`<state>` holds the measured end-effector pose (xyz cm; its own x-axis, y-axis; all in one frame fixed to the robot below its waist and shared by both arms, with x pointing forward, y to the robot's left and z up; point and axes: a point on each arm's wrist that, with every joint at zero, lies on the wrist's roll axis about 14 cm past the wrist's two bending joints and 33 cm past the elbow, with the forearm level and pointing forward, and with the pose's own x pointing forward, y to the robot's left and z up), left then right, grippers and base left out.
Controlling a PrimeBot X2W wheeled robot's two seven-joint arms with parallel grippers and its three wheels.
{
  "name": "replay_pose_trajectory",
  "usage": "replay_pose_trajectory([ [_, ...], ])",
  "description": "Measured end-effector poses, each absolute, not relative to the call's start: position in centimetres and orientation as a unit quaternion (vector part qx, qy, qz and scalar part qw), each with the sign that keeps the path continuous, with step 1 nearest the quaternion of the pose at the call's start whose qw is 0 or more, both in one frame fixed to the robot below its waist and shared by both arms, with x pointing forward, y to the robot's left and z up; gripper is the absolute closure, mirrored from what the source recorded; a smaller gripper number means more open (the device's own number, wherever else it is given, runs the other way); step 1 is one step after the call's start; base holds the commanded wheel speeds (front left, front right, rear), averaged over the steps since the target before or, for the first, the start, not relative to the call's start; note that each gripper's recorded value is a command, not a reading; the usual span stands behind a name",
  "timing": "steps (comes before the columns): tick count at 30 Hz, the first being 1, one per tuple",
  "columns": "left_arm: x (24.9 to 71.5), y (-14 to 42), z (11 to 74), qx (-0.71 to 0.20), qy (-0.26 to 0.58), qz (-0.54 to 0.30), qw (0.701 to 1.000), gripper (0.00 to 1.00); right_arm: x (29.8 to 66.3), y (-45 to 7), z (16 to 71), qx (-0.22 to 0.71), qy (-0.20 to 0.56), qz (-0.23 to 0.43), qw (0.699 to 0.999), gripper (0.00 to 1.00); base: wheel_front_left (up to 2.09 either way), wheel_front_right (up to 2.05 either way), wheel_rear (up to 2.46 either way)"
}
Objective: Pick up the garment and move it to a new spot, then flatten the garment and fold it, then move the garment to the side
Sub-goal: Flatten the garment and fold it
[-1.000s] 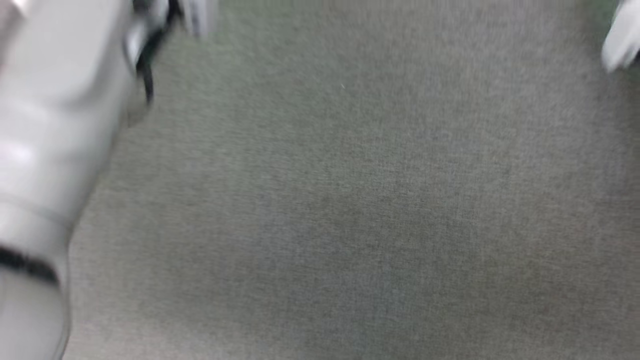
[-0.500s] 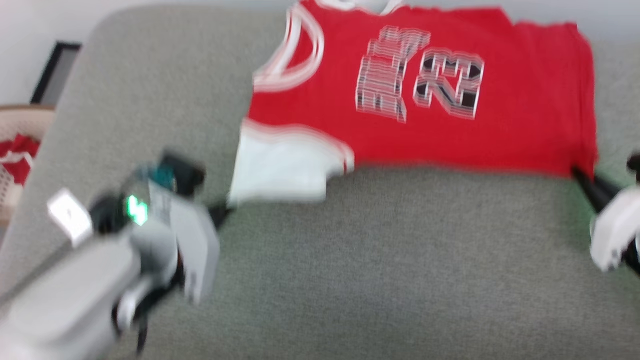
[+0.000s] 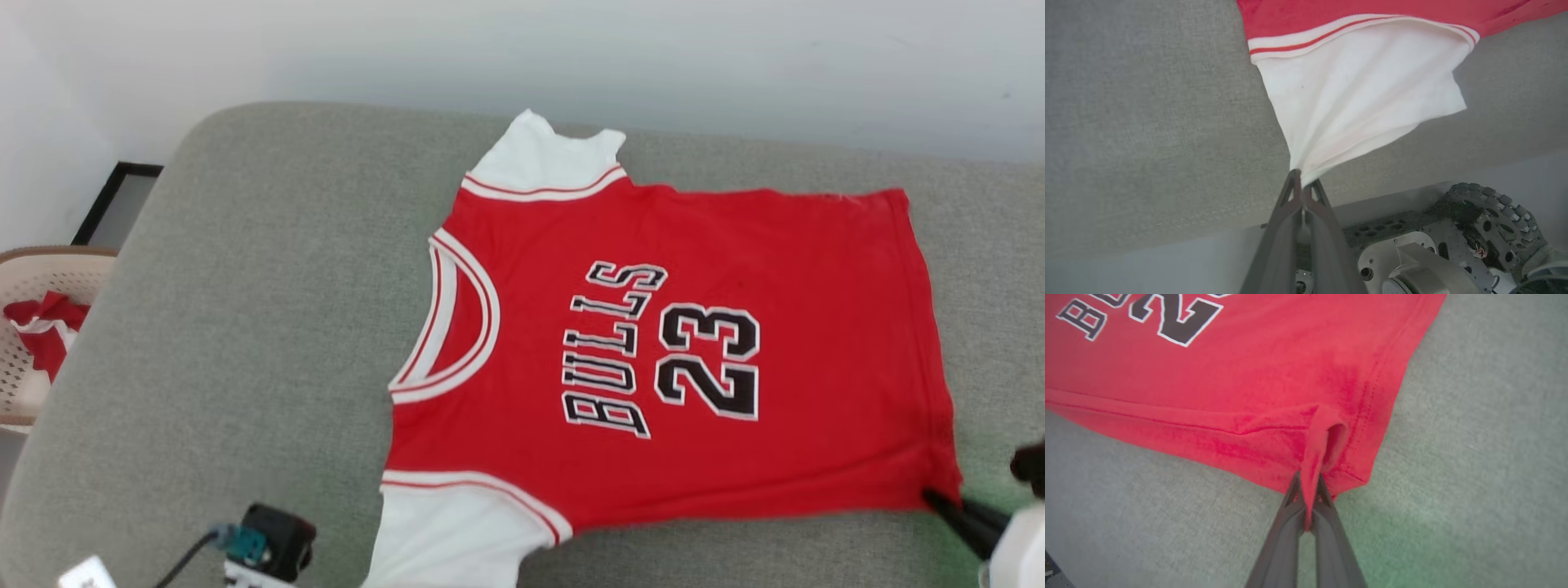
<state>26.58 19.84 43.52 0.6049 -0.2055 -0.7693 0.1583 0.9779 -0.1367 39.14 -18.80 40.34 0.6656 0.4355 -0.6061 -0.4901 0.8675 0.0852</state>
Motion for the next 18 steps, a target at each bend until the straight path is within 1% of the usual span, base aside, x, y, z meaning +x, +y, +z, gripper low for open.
replay_pose_trajectory([
  [4,25.7,19.7,43.5,-0.030,0.441,-0.097,0.892,1.00,37.1,-19.1,39.5,-0.025,0.343,0.252,0.905,1.00,0.00,0.00,0.00],
  [8,26.1,19.7,43.8,-0.020,0.441,-0.101,0.892,1.00,36.5,-19.1,39.8,-0.016,0.339,0.249,0.907,1.00,0.00,0.00,0.00],
  [14,30.7,20.5,46.6,0.040,0.391,-0.116,0.912,1.00,37.3,-18.7,41.2,0.000,0.320,0.240,0.917,1.00,0.00,0.00,0.00],
  [18,34.5,21.0,48.9,0.088,0.351,-0.131,0.923,1.00,39.3,-18.2,43.3,-0.001,0.287,0.237,0.928,1.00,0.00,0.00,0.00],
])
